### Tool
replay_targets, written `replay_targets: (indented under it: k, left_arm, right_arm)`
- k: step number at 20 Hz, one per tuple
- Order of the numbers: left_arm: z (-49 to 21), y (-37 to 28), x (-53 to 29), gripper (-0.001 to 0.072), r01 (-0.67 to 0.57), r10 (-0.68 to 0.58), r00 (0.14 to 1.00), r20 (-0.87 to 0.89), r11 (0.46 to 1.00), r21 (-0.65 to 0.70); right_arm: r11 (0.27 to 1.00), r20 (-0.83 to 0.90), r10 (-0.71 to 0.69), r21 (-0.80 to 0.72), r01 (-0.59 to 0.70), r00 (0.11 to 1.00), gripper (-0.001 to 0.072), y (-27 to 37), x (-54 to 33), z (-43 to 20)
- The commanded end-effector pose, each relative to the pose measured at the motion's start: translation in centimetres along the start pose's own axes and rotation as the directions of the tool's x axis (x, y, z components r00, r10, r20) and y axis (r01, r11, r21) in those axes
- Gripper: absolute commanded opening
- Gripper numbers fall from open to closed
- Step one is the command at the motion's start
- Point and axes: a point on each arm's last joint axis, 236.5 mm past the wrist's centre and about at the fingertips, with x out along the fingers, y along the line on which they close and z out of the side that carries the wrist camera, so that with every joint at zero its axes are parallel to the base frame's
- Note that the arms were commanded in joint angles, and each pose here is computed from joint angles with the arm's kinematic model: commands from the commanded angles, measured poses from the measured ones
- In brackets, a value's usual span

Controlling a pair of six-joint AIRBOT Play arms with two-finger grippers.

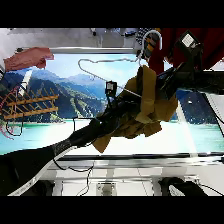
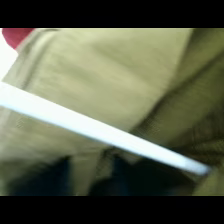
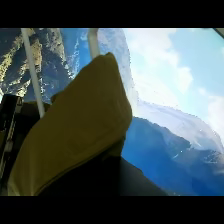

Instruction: Fold the clothes and pants, and hang the long-sleeved shirts on hangers.

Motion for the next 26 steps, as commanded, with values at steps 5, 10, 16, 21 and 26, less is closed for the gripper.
replay_targets:
  k: [5,10,16,21,26]
  left_arm:
    - [1.5,5.1,-0.4,0.0029,-0.077,0.078,0.996,-0.05,0.997,0.021]
    - [5.7,11.0,-3.7,0.0025,-0.153,0.177,0.979,-0.104,0.967,0.206]
    - [10.2,14.4,-9.3,0.0026,-0.22,0.268,0.953,-0.141,0.933,0.285]
    - [0.4,9.4,-7.3,0.0509,-0.078,0.144,0.94,-0.308,0.973,0.219]
    - [-5.5,5.4,-4.6,0.0508,0.02,0.077,0.947,-0.313,0.955,0.295]
  right_arm:
    - [1.0,-0.021,-0.005,-0.009,0.005,1.0,0.0052,-0.1,-0.1,-0.5]
    - [0.998,-0.1,-0.024,-0.068,0.017,0.995,0.0051,-0.6,-0.2,-2.4]
    - [0.984,-0.121,-0.029,-0.178,0.007,0.992,0.0051,-0.6,-0.4,-2.8]
    - [0.993,-0.01,0.019,-0.118,-0.02,1.0,0.0051,0.5,-0.2,-0.2]
    - [0.993,-0.003,0.023,-0.115,-0.023,1.0,0.0051,0.6,-0.2,0.0]
